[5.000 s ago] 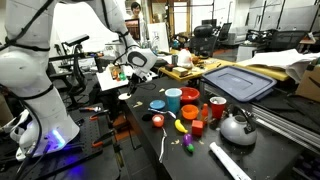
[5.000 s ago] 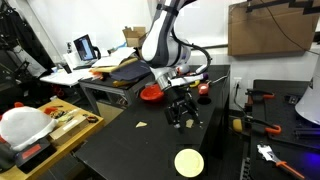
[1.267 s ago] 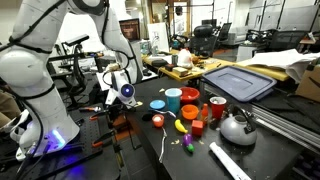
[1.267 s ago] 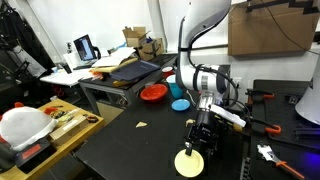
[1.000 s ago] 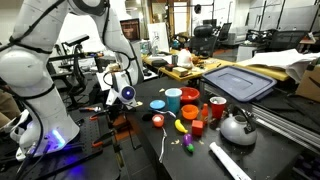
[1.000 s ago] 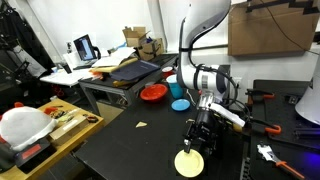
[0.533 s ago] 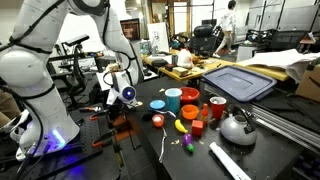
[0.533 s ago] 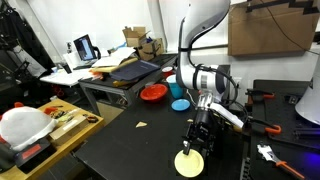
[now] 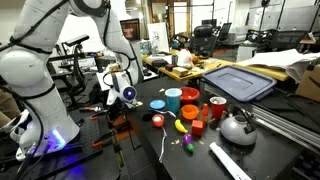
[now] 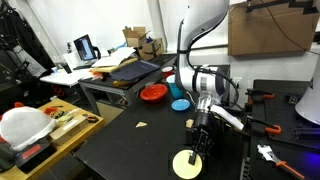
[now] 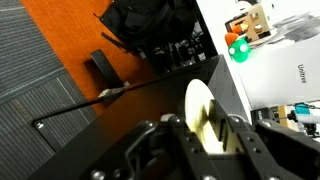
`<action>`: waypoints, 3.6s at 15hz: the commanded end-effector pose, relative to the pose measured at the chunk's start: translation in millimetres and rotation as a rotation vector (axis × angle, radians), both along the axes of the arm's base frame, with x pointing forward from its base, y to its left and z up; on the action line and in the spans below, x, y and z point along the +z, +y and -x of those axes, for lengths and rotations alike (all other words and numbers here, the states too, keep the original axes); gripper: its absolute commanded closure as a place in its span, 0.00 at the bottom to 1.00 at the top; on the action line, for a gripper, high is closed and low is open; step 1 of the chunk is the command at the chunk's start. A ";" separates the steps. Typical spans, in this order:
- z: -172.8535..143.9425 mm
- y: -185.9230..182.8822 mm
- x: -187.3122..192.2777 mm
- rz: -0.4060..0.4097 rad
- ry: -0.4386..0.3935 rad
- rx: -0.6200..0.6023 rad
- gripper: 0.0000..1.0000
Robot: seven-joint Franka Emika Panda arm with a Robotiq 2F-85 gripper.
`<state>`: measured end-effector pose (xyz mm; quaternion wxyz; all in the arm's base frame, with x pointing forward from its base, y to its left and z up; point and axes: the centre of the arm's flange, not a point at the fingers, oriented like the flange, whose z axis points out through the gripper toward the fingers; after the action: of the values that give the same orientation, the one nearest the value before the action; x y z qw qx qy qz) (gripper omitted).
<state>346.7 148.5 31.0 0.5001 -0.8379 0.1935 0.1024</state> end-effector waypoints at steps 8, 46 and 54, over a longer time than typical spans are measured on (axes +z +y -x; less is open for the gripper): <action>-25.0 -0.1 37.5 0.010 -0.099 0.080 0.97; -110.6 26.2 236.8 0.984 -0.243 0.207 0.98; -132.3 49.5 229.5 1.261 -0.384 0.214 0.98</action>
<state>467.1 182.3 262.6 -0.0416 -0.9926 0.0370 -0.1079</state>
